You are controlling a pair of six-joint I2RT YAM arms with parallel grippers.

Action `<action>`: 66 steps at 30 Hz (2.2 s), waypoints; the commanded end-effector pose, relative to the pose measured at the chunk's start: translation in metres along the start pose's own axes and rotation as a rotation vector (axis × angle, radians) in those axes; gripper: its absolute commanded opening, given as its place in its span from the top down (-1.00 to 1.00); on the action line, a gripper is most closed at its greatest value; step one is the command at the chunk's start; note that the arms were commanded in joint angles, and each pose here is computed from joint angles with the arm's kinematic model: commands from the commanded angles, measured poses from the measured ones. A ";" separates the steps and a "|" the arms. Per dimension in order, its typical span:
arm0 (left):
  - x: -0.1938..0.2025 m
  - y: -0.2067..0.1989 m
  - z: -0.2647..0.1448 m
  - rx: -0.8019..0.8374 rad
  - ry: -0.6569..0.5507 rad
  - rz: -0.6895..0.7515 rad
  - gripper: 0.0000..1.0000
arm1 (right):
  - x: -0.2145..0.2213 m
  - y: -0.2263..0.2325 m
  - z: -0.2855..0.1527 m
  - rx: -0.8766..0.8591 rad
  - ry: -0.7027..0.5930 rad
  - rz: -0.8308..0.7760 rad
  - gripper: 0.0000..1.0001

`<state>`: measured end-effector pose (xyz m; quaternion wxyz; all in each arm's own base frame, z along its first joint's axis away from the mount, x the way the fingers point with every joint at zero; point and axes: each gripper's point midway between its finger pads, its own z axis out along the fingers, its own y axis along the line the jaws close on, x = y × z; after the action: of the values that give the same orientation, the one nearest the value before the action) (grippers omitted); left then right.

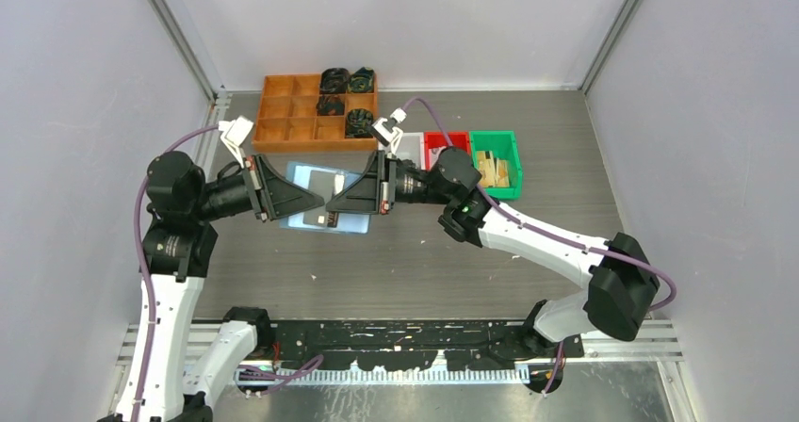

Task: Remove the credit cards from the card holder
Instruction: Remove the credit card from the card holder, then place the card holder at the corner of the board.

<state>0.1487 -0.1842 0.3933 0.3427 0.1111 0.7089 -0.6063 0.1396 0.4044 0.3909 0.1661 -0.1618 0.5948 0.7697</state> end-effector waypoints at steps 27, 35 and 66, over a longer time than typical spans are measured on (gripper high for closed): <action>-0.016 -0.043 -0.006 0.084 -0.030 0.132 0.93 | -0.010 0.031 -0.043 -0.023 -0.102 -0.078 0.90; -0.013 -0.004 -0.012 -0.120 -0.027 0.328 0.77 | -0.036 0.030 -0.094 0.114 -0.169 -0.111 0.96; 0.060 0.247 -0.045 -0.587 0.680 0.721 0.33 | -0.149 -0.279 -0.194 1.178 -0.026 -0.071 0.99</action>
<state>0.2045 -0.1040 0.1584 0.2705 0.4169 0.8442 -0.2005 0.3811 0.2748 0.1698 0.2351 -0.0304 0.9118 0.3352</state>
